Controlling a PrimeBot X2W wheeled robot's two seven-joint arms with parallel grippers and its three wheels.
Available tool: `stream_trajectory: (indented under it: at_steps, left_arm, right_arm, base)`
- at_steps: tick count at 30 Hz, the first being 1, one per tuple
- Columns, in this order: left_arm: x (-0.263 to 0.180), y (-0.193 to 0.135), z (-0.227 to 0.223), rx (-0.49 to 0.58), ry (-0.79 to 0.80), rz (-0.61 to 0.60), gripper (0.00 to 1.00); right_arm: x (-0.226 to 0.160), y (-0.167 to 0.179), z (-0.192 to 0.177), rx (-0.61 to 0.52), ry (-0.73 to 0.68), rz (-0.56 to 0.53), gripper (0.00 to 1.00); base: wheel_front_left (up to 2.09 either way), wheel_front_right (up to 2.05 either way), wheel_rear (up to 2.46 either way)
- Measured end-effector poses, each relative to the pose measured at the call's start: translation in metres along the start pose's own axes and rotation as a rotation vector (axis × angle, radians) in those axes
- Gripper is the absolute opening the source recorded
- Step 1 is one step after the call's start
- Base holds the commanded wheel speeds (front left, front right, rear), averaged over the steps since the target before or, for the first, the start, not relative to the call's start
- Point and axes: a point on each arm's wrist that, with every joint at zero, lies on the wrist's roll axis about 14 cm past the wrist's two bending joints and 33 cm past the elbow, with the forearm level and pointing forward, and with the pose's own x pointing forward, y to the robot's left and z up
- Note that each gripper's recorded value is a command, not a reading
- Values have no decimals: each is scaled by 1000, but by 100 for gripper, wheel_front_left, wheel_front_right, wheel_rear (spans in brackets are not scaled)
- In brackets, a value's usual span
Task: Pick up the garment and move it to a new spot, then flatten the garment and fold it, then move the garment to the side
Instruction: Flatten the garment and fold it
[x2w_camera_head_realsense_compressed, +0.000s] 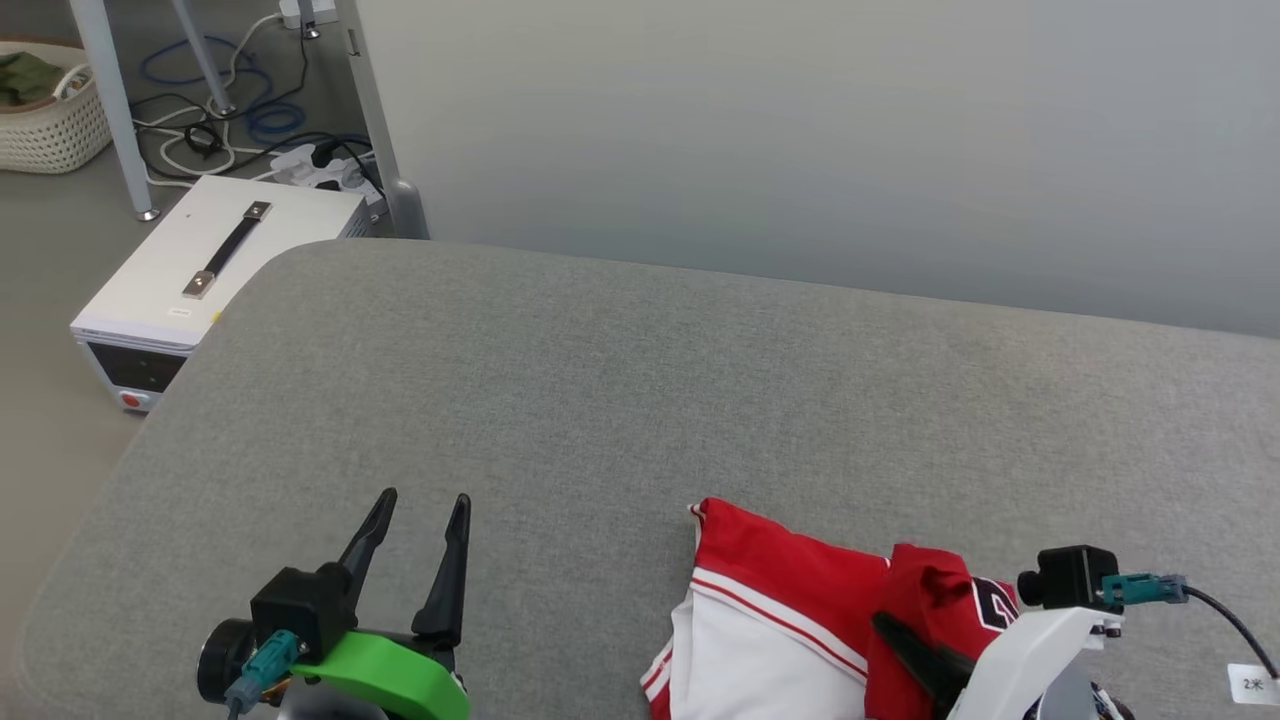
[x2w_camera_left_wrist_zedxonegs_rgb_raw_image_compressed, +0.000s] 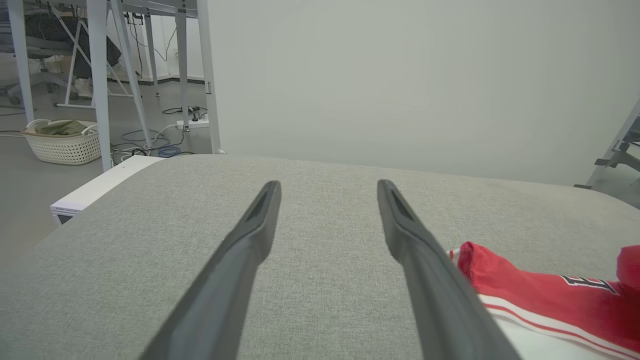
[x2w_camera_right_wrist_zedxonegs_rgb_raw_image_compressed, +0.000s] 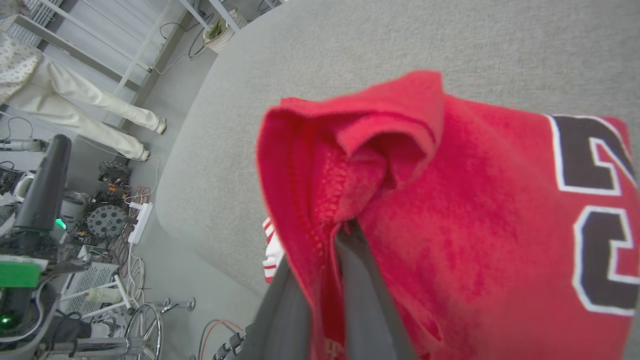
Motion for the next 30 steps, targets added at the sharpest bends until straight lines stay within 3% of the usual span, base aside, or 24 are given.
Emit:
stream_trajectory:
  at_steps: [13, 20, 21, 22, 23, 24, 30]
  left_arm:
    - [-13, 16, -7, 3, 28, 55, 100]
    - [-19, 23, -13, 2, 49, 84, 100]
    - [-19, 24, -13, 2, 51, 89, 100]
    - [-20, 25, -14, 1, 53, 93, 100]
    - [-20, 26, -14, 1, 55, 97, 100]
    - [-21, 27, -14, 2, 56, 101, 100]
    - [-22, 30, -17, -1, 65, 111, 100]
  right_arm:
    - [48, 36, -17, -20, 34, 119, 0]
    - [67, 29, -35, -13, 91, 101, 0]
    - [70, 27, -37, -10, 95, 96, 8]
    - [72, 26, -38, -8, 99, 92, 42]
    - [74, 25, -39, -7, 102, 89, 93]
    - [77, 25, -40, -7, 106, 90, 100]
    - [83, 51, -47, 22, 130, 173, 100]
  base:
    - [0, 0, 0]
    - [0, 0, 0]
    - [0, 0, 0]
    - [0, 0, 0]
    - [0, 0, 0]
    - [0, 0, 0]
    - [0, 0, 0]
